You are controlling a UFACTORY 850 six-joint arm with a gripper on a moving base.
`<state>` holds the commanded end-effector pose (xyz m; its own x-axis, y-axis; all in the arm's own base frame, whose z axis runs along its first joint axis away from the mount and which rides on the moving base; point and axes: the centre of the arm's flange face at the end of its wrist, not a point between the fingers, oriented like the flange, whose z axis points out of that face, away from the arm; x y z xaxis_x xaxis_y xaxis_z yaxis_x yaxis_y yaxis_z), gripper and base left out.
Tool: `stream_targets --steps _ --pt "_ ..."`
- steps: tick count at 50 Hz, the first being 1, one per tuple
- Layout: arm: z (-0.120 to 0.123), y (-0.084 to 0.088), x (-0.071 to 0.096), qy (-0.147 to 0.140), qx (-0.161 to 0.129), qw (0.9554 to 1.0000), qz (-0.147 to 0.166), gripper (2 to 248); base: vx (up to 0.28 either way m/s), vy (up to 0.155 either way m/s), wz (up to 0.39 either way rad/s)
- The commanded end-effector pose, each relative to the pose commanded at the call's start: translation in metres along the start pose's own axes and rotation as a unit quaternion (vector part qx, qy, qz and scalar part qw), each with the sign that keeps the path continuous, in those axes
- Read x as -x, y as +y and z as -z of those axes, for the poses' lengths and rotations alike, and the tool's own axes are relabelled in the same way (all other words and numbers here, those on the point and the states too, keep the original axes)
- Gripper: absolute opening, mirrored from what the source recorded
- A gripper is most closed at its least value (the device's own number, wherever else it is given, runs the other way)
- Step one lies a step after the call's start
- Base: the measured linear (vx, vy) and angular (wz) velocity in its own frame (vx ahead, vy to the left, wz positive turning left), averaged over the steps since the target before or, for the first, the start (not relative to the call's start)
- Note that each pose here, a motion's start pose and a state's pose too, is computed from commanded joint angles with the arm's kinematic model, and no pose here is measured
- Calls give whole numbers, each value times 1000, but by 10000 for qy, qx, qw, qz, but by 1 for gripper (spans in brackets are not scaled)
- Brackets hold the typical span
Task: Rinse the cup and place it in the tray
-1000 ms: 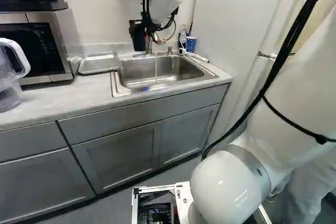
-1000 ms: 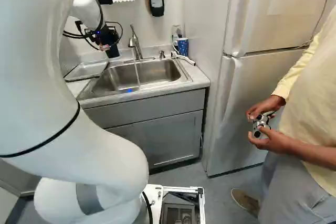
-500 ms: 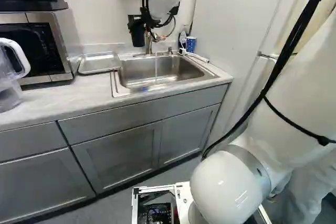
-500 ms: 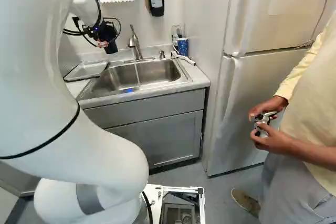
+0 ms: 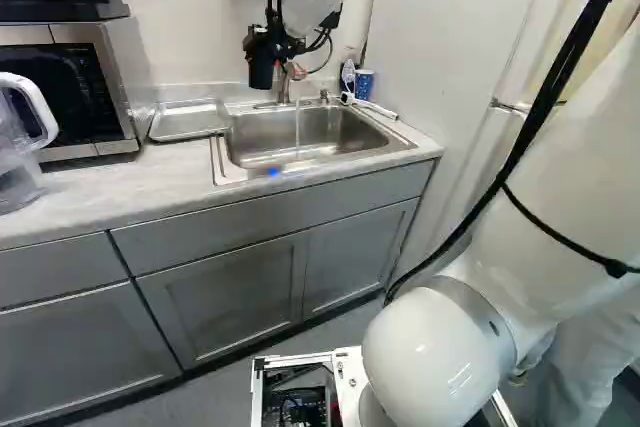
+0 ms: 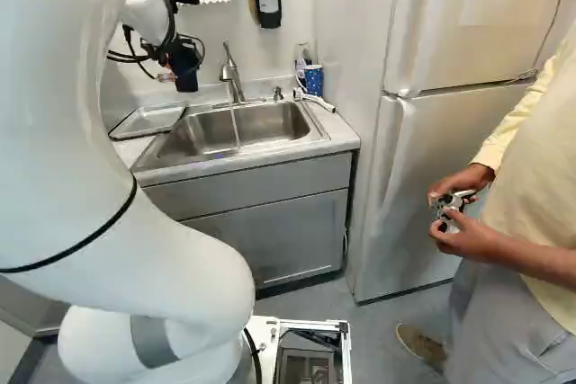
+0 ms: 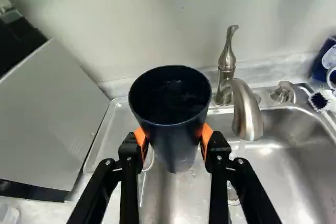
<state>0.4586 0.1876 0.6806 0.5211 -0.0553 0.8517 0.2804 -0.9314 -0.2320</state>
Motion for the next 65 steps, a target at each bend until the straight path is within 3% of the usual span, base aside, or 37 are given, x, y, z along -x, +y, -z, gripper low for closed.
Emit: stream_targets --steps 17,33,49,65 --pt "0 0 0 0 0 9960 -892 120 0 0 0" --pt "0 0 0 0 0 9850 -1726 120 0 0 0" --pt "0 0 0 0 0 9670 -2549 120 0 0 0" --pt "0 0 0 0 0 9422 -3352 120 0 0 0"
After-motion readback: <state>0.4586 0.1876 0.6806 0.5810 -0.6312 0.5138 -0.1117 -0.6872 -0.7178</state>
